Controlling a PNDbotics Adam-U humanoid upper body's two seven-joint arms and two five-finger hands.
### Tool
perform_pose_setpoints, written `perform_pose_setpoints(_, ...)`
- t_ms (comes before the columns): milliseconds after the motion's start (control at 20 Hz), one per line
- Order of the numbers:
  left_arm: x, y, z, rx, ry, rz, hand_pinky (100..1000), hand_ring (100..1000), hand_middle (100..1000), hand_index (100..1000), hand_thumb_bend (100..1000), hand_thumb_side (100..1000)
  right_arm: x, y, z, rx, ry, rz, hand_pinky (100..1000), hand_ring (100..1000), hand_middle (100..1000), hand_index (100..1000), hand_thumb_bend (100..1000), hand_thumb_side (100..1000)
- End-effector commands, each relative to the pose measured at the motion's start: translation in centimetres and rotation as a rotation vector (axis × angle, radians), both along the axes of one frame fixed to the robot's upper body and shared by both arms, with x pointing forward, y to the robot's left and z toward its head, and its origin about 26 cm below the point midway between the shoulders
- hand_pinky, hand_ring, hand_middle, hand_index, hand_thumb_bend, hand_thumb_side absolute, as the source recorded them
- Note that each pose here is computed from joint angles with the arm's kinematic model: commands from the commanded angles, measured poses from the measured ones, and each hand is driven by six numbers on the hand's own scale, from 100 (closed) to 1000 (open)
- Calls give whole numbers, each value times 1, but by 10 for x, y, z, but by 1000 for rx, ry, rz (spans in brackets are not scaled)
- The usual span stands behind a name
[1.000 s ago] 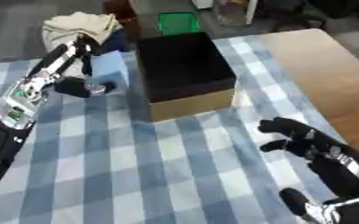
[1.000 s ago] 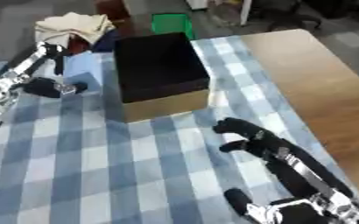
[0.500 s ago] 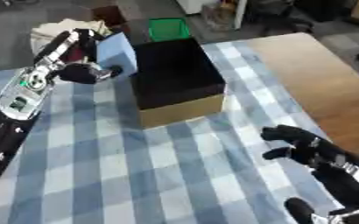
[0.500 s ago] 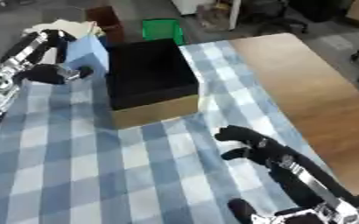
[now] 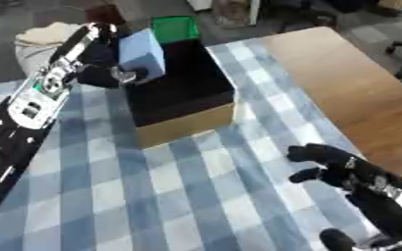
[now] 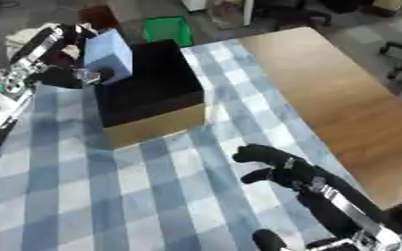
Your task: Pick up objects on the table and place them in the box.
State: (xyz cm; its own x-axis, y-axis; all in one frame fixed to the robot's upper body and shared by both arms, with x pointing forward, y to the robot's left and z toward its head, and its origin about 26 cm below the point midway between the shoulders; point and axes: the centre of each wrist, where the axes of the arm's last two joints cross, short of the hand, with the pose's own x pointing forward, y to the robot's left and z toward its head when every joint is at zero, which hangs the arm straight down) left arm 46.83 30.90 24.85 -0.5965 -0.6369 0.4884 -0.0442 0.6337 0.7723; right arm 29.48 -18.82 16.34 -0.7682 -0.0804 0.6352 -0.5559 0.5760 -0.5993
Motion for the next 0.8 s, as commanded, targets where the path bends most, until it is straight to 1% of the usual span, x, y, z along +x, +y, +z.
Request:
perform_pose_setpoints(50, 1, -3, 8, 62, -34, -11, 978, 463, 354, 589, 516, 261, 0, 1, 6, 3, -23, 12, 797, 1000, 880, 1000, 248, 340)
perform_pose_setpoints(100, 1, -4, 5, 89, -28, -17, 984, 479, 388, 612, 535, 278, 0, 0, 7, 4, -23, 11, 797, 1000, 880, 1000, 247, 342)
perform_pose_setpoints(150, 1, -6, 2, 128, -16, -27, 1000, 509, 445, 651, 558, 304, 0, 0, 7, 4, -23, 10, 797, 1000, 880, 1000, 247, 342)
perform_pose_setpoints(200, 1, -7, -1, 169, -1, -41, 1000, 574, 544, 713, 603, 338, 0, 0, 6, 3, -22, 9, 797, 1000, 880, 1000, 245, 344)
perform_pose_setpoints(250, 1, -9, -4, 222, 18, -62, 1000, 603, 587, 744, 629, 352, 0, 0, 6, 3, -20, 7, 797, 1000, 880, 1000, 245, 344)
perform_pose_setpoints(300, 1, -10, -6, 262, 33, -80, 1000, 646, 663, 788, 661, 373, 0, 0, 5, 3, -18, 6, 797, 1000, 880, 1000, 247, 341)
perform_pose_setpoints(350, 1, -10, -7, 289, 44, -94, 1000, 662, 691, 798, 670, 379, 0, -1, 5, 3, -18, 5, 797, 1000, 880, 1000, 247, 341)
perform_pose_setpoints(400, 1, -9, -8, 303, 50, -102, 1000, 699, 744, 817, 691, 411, 0, -1, 5, 3, -18, 5, 797, 1000, 880, 1000, 250, 342)
perform_pose_setpoints(450, 0, -9, -7, 307, 52, -109, 1000, 714, 763, 826, 699, 400, 0, -1, 5, 4, -18, 4, 797, 1000, 880, 1000, 248, 339)
perform_pose_setpoints(500, -1, -8, -6, 305, 51, -114, 1000, 730, 784, 836, 734, 417, 0, -2, 5, 4, -17, 3, 797, 1000, 880, 1000, 249, 338)
perform_pose_setpoints(600, -4, -7, 0, 279, 38, -127, 1000, 741, 800, 841, 750, 421, -1, -3, 4, 4, -15, 1, 797, 1000, 880, 1000, 250, 337)
perform_pose_setpoints(650, -6, -7, 3, 256, 27, -138, 1000, 746, 807, 842, 772, 418, -1, -3, 4, 4, -13, -1, 797, 1000, 880, 1000, 249, 338)
perform_pose_setpoints(700, -8, -7, 6, 231, 21, -150, 1000, 742, 805, 840, 755, 426, -1, -3, 3, 3, -10, -2, 797, 1000, 880, 1000, 248, 337)
perform_pose_setpoints(800, -13, -6, 12, 161, 13, -175, 1000, 722, 782, 832, 725, 391, -2, -4, 2, 0, -9, 0, 798, 1000, 880, 1000, 249, 335)
